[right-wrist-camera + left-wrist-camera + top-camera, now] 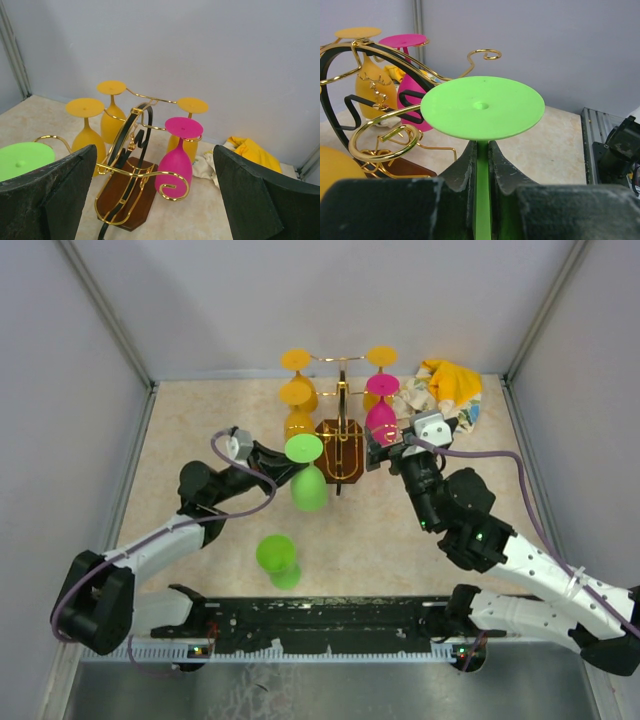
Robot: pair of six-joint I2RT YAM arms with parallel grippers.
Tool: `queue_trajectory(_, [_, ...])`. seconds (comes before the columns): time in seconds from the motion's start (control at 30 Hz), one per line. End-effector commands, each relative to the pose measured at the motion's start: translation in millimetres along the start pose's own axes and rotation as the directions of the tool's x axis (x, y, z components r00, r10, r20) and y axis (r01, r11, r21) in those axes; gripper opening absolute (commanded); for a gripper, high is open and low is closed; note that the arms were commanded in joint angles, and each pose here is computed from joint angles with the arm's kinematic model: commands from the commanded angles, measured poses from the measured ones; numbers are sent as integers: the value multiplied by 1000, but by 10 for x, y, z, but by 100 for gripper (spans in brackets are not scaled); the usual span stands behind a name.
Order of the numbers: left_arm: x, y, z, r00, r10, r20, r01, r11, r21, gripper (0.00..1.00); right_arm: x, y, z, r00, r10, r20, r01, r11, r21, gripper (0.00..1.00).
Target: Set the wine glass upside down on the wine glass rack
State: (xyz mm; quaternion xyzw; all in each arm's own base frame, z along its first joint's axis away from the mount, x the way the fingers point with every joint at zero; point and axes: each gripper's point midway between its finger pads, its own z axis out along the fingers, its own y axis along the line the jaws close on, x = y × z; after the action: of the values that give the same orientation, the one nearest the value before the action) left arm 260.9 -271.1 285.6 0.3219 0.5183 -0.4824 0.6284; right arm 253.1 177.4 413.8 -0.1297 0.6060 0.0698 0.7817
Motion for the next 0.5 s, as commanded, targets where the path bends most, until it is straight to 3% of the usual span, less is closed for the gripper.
queue_trajectory(0.0, [-107,49,45,995,81,60,-80,997,-17,0,-176,-84,-27,999,8,32,-8,1000,15,99])
queue_trajectory(0.47, [45,278,168,995,61,84,-56,997,-62,0,-189,-25,12,1000,-6,30,6,1000,-4,99])
